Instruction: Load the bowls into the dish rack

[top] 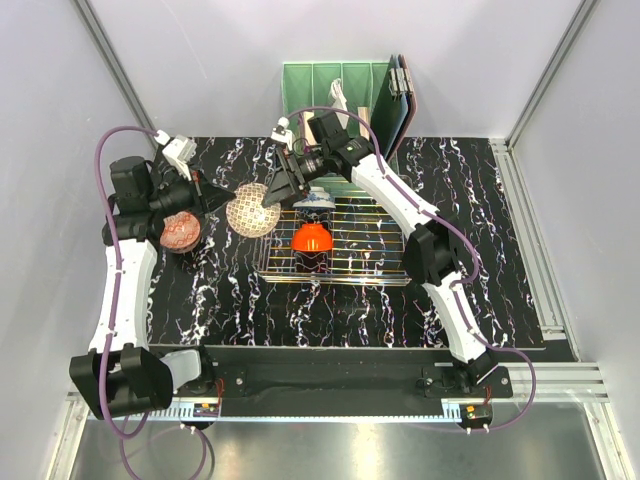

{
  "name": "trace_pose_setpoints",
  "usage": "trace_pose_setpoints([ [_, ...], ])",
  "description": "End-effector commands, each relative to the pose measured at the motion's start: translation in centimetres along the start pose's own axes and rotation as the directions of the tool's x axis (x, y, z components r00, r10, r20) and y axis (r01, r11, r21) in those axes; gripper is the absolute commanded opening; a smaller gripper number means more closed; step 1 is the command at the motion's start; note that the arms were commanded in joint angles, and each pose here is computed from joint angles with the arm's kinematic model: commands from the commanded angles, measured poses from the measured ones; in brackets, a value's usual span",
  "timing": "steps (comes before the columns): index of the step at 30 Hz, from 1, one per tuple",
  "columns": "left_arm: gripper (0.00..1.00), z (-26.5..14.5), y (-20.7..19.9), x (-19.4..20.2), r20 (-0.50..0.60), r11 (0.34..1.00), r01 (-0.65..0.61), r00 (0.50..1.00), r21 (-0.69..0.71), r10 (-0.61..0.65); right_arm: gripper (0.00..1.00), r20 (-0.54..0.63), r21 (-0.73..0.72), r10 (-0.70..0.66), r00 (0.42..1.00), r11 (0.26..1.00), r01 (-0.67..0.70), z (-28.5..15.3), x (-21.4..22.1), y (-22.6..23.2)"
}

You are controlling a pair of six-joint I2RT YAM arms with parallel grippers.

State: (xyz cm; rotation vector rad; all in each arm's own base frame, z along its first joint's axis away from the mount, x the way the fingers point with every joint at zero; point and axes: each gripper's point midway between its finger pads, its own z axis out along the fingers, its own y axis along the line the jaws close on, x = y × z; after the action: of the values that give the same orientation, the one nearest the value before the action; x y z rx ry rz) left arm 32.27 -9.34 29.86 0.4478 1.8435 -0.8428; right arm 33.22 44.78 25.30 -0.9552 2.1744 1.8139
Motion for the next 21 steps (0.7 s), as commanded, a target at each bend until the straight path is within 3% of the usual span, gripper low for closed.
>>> trace_pose_setpoints([
  [1, 0.00, -0.6, -2.7, -2.7, 0.088, 0.992, -0.086, 0.993, 0.088, 0.078, 1.00, 0.015, -0.074, -0.064, 0.998, 0.995, 0.065, -0.4, -1.2, 2.6],
  [21, 0.00, -0.1, -2.3, -2.1, 0.086, 0.993, -0.076, 0.994, 0.090, 0.068, 1.00, -0.033, -0.150, -0.062, 0.998, 0.987, 0.057, 0.8, 0.0, 4.5],
])
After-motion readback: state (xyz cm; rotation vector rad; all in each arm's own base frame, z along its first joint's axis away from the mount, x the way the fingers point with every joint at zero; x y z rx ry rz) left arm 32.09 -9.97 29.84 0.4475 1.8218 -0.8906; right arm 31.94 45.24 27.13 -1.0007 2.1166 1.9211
